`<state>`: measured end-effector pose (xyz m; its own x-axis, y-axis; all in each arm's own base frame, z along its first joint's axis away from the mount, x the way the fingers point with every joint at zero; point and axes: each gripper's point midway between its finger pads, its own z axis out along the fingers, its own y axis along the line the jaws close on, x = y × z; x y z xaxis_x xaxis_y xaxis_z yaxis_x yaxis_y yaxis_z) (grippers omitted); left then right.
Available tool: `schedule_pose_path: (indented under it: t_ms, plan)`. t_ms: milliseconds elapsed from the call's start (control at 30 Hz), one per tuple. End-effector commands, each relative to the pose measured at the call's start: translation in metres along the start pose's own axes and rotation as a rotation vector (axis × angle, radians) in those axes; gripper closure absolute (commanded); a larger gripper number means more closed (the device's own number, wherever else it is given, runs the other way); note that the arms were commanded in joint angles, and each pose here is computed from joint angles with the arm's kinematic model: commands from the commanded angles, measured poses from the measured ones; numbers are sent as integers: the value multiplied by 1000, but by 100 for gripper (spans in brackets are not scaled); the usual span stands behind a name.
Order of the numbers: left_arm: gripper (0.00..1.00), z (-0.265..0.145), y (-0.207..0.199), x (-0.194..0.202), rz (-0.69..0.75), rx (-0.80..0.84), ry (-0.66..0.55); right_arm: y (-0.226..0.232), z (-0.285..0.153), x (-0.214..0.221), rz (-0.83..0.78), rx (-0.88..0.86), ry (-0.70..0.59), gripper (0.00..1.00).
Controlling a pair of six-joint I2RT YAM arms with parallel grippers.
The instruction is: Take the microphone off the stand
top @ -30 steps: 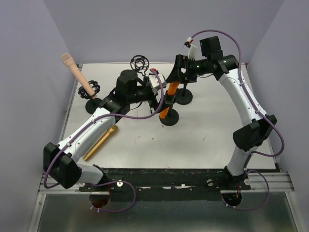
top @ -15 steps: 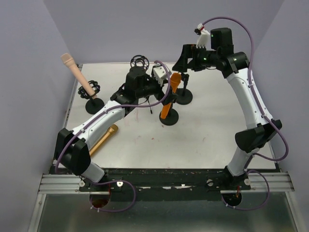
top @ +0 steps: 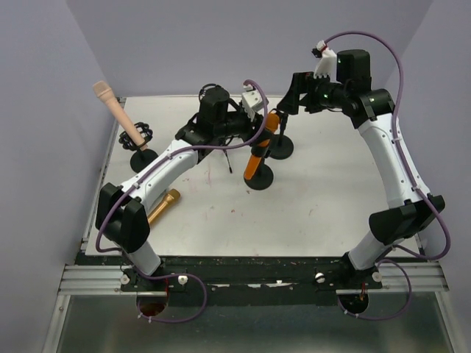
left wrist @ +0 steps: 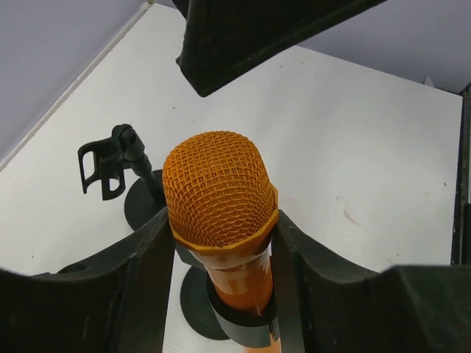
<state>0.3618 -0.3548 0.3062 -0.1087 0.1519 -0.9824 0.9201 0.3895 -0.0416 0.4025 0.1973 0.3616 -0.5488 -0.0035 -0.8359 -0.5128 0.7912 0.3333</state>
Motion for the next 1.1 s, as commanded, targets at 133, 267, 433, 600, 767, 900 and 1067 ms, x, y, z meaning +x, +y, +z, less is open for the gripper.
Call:
schedule_pose_path:
  t_ms: [133,267,433,600,767,900,1067]
  plan:
    - [77,-48,-30,-11,-31,385,-15,20,-19,4,-152,-156,-6,0]
    - [79,-71,-37,-23,-87,549,-5,27,-18,9,-231,-222,-22,0]
    - [80,-76,-43,-23,-8,591,21,35,-15,25,-259,-308,-9,0]
    - [60,-82,-48,-6,49,583,65,42,-19,54,-367,-403,16,0]
    - [36,-84,-40,22,113,480,140,40,-23,82,-402,-429,28,1]
    - [2,-82,-20,21,169,303,138,41,-23,89,-397,-441,42,0]
    - [1,-87,-17,7,243,213,64,41,-23,108,-441,-498,73,2]
